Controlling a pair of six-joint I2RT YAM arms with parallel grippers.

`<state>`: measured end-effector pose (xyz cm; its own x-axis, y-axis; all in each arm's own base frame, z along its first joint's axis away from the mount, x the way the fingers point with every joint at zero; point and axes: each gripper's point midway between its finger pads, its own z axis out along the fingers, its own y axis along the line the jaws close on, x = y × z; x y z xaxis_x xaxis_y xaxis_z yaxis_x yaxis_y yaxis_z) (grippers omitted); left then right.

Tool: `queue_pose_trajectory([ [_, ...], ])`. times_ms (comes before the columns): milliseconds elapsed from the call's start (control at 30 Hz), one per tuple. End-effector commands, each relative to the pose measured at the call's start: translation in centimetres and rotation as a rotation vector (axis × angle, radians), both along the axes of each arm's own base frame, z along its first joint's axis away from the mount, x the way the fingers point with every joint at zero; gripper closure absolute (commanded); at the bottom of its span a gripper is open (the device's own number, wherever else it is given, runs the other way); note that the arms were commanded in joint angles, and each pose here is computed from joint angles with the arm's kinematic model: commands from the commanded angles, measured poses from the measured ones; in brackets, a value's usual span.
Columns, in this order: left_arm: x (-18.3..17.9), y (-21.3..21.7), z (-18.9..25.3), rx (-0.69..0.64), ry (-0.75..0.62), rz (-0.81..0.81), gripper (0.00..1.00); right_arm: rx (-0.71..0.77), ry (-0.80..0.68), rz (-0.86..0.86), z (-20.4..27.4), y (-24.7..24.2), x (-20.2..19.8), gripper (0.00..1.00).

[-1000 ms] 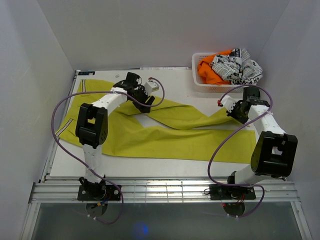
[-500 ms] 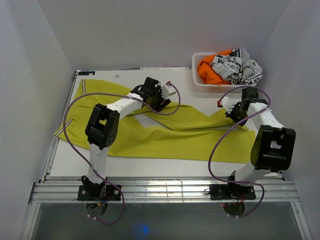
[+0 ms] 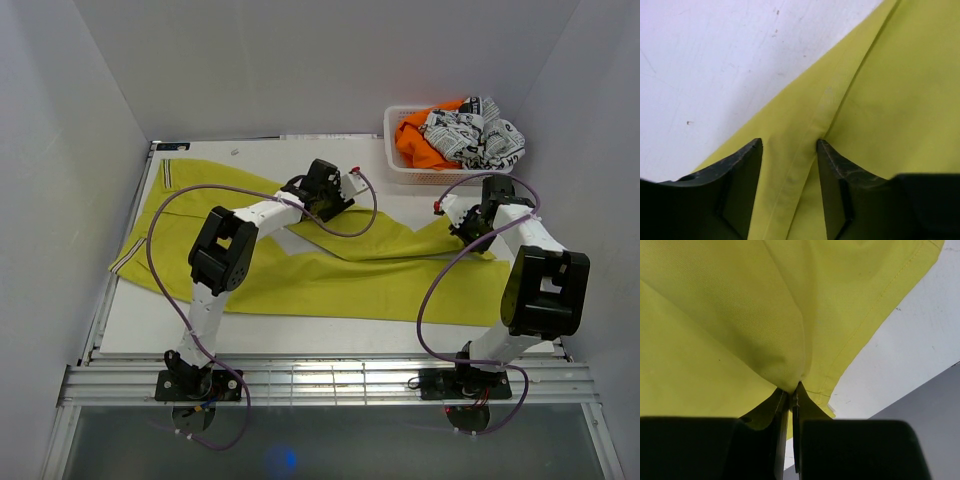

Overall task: Fold and stack the trousers
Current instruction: Flatten the trousers out

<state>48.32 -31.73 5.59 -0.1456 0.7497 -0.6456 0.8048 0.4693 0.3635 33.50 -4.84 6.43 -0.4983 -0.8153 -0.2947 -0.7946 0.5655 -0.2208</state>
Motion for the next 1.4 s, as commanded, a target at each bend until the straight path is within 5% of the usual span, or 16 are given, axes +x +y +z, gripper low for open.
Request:
queue_pose_trajectory([
  [0,1.9,-0.4,2.4,-0.022,-0.092,0.029,0.44,0.032,-0.012,0.009,0.5,0.8,0.6,0.92],
  [233,1.9,0.4,1.9,0.021,-0.103,0.034,0.75,0.029,-0.019,-0.001,0.5,0.6,1.1,0.92],
  [333,1.6,0.6,1.8,0.024,-0.098,0.034,1.0,0.025,-0.026,-0.007,0.5,0.5,1.4,0.92],
  [633,0.6,3.4,8.4,-0.17,-0.068,0.074,1.0,-0.083,-0.147,-0.086,2.1,-2.1,5.5,0.92],
  [800,-0.4,8.6,11.0,-0.254,-0.048,0.1,1.0,-0.146,-0.222,-0.136,4.0,-3.7,9.1,0.92],
  [1033,-1.9,11.8,13.9,-0.318,-0.107,0.046,1.0,-0.215,-0.47,-0.206,12.2,-5.8,15.0,0.92],
  [1133,-4.3,11.3,14.8,-0.326,-0.112,-0.051,1.0,-0.212,-0.537,-0.186,15.2,-5.7,12.8,0.92],
  [1233,-7.8,11.8,11.9,-0.264,-0.036,-0.132,1.0,-0.336,-0.514,-0.067,11.5,-6.0,7.5,0.92],
  [1267,-9.2,12.2,10.7,-0.239,-0.003,-0.158,1.0,-0.375,-0.415,0.017,7.0,-5.9,4.6,0.92],
  [1367,-12.3,13.2,6.0,-0.16,0.081,-0.204,1.0,-0.386,-0.311,0.092,3.2,-5.4,0.4,0.92],
])
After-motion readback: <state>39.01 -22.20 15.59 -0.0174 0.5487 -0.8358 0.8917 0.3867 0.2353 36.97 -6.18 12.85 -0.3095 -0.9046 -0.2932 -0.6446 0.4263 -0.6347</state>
